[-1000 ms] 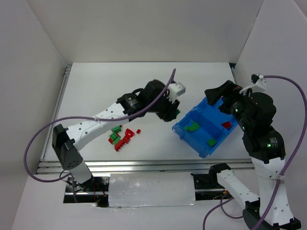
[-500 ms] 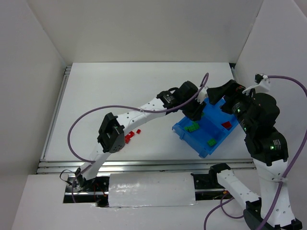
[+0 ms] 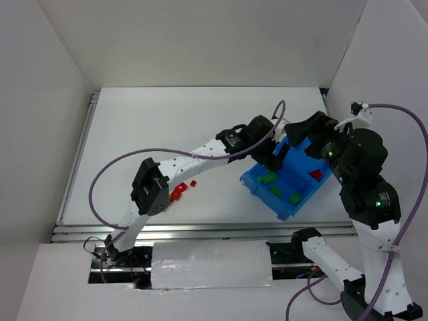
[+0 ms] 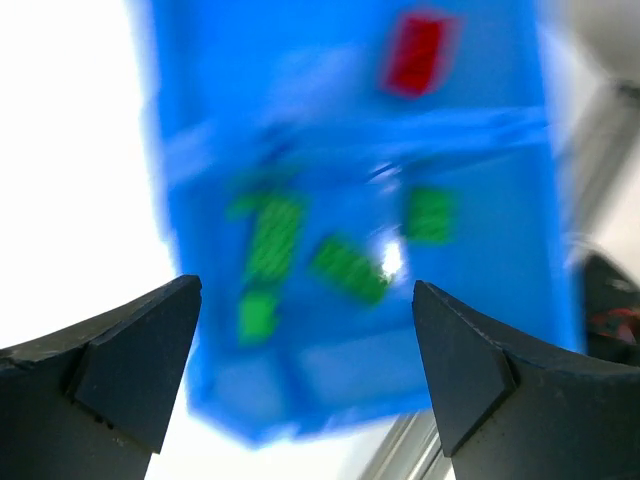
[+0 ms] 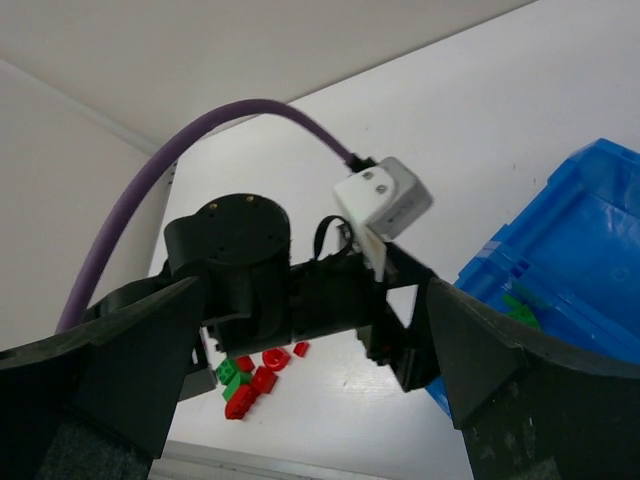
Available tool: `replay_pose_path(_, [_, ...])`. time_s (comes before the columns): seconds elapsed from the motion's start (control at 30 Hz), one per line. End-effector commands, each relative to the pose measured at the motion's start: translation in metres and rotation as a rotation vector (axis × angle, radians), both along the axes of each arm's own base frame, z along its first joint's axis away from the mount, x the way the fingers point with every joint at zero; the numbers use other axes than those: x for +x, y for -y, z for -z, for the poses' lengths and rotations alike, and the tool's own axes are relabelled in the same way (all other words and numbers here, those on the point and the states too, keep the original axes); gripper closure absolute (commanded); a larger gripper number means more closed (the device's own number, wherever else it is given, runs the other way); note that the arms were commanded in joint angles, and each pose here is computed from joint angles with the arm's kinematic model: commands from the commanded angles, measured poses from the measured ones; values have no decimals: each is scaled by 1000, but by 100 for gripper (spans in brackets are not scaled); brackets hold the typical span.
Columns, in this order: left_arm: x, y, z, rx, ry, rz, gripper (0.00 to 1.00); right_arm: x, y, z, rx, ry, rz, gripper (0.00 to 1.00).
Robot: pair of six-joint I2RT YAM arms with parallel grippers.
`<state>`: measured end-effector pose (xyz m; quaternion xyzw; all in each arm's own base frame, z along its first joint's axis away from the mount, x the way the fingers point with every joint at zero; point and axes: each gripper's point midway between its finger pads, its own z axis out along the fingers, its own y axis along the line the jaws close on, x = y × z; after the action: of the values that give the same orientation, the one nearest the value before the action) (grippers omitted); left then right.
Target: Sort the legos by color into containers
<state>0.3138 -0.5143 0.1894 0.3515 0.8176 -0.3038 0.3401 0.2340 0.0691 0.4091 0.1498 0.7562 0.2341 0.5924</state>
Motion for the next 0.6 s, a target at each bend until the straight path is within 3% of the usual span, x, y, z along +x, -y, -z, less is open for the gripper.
replay_pose_path(0.0, [33,-76,-29,73,46,-338,0,1,-7,-6,-2,33,-37,0])
replay_pose_path(0.03, [41,-104,-39,107,81,-460,0,1,-9,-2,-1,25,-50,0])
replay_pose_path(0.2, [25,-196,15,346,38,-626,1,3,-26,7,16,15,-139,0])
replay_pose_path(0.33, [16,-231,43,351,-12,-551,3,7,-33,9,15,9,-167,0])
replay_pose_path(0.47, [1,-264,97,446,-90,-445,5,9,-38,12,15,3,-191,1])
replay_pose_path(0.57, [-4,-278,120,505,-118,-442,15,9,-41,13,17,2,-203,1])
